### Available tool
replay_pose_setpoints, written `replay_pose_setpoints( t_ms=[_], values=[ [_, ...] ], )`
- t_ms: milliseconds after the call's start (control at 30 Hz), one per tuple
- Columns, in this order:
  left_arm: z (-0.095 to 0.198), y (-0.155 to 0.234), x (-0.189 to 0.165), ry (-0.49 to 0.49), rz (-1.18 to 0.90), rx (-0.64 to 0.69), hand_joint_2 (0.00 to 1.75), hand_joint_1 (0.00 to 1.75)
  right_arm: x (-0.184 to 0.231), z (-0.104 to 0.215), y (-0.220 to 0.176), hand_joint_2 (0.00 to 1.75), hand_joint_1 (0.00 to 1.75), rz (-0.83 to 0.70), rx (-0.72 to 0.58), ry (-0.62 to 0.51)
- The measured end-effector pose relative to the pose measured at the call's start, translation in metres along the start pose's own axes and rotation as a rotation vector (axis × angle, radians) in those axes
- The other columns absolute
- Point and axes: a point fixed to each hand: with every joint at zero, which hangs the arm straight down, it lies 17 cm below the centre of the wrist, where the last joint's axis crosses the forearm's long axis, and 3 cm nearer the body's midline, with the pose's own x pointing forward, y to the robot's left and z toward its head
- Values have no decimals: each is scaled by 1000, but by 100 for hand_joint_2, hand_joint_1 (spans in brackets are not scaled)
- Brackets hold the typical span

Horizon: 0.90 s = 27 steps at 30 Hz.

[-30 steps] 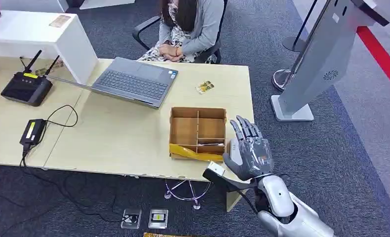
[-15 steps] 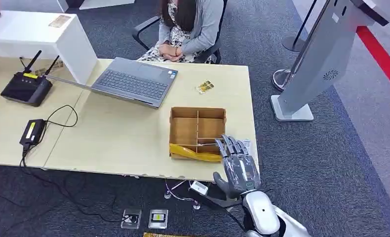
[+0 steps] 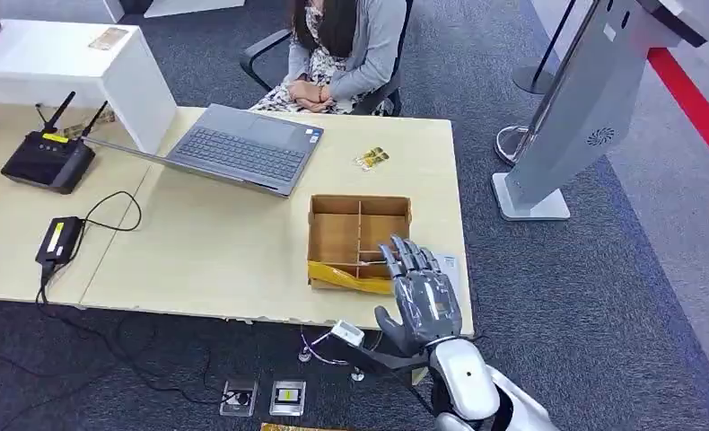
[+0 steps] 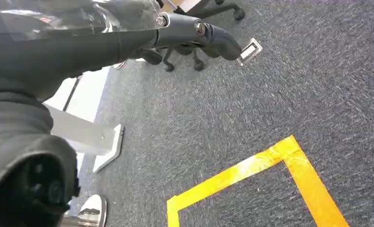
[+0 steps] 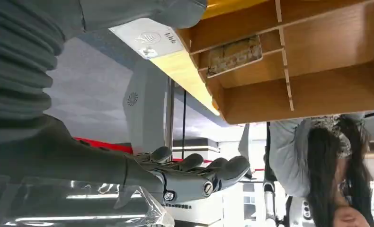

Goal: Pass the card to the sensor for recognition and then transmit it.

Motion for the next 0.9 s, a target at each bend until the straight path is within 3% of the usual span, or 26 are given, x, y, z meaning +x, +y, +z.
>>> replay_pose_setpoints(
  t_ms=[567,900],
  values=[
    [1,4,0,3,28,14,0,0,2,-5,-14,175,0,-21,-7,22],
    [0,4,2,-4,51,10,0,0,7,-13,4,175,0,-47,-14,22]
  ],
)
